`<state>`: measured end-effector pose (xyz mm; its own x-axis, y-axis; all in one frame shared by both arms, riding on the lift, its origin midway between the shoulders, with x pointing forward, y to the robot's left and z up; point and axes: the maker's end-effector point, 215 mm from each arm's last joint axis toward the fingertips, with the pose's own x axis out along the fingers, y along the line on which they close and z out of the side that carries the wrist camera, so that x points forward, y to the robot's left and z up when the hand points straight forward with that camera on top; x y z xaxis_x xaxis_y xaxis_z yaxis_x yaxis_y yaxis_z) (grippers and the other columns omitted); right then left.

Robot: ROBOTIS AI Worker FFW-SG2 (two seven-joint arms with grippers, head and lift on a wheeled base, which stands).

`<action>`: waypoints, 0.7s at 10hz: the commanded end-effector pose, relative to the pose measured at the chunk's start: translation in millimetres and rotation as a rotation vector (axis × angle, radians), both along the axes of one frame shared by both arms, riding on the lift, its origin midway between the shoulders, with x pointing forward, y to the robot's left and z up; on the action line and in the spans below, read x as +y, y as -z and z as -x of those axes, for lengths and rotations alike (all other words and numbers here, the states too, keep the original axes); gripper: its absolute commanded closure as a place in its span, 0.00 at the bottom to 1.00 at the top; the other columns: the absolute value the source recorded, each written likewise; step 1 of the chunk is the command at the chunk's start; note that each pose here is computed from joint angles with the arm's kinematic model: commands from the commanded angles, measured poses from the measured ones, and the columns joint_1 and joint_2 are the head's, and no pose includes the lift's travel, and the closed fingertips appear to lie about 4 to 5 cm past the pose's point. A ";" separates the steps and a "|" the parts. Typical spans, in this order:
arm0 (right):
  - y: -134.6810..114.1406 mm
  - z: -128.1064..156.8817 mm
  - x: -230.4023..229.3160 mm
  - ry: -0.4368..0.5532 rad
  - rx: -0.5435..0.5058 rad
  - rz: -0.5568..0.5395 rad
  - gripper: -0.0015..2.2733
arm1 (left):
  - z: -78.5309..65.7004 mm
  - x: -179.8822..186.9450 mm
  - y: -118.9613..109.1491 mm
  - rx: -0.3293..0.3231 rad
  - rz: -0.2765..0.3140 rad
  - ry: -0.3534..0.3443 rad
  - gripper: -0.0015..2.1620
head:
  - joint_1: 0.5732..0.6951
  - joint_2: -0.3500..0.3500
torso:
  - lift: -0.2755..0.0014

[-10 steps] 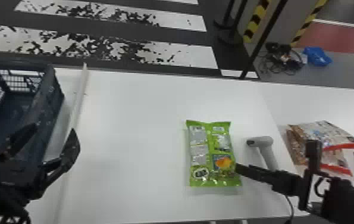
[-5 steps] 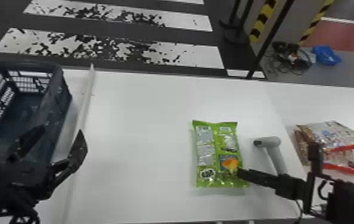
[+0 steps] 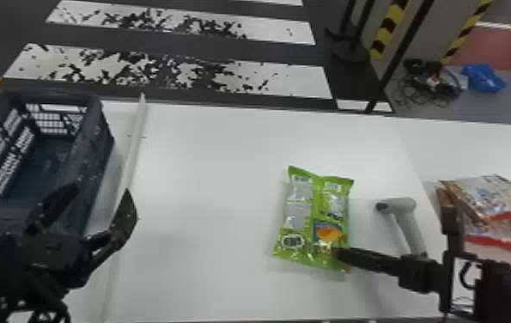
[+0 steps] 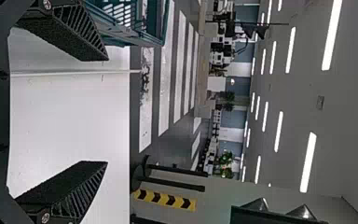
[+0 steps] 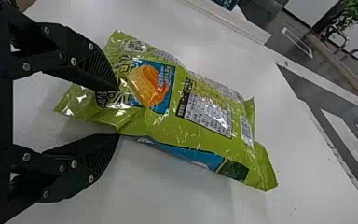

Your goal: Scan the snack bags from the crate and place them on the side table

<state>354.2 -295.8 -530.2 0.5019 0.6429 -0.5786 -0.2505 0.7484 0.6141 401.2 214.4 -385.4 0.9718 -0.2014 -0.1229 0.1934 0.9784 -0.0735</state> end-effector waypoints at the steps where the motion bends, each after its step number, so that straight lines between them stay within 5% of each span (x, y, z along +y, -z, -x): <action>1: 6.2 -0.7 1.2 -0.021 -0.007 0.040 0.94 | 1.2 -0.1 1.3 0.003 0.007 -0.002 0.04 | 1.00 0.32 | 0.66; 7: -8.4 -11.8 -13.0 0.005 -0.064 0.051 0.99 | 0.7 0.8 1.4 0.002 0.009 -0.004 0.04 | 1.00 0.33 | 0.66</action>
<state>363.5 -303.0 -527.4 0.5271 0.6162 -0.5852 -0.2880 0.7774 0.5592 400.1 215.6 -386.7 0.9720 -0.2002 -0.1228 0.1915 0.9783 -0.0794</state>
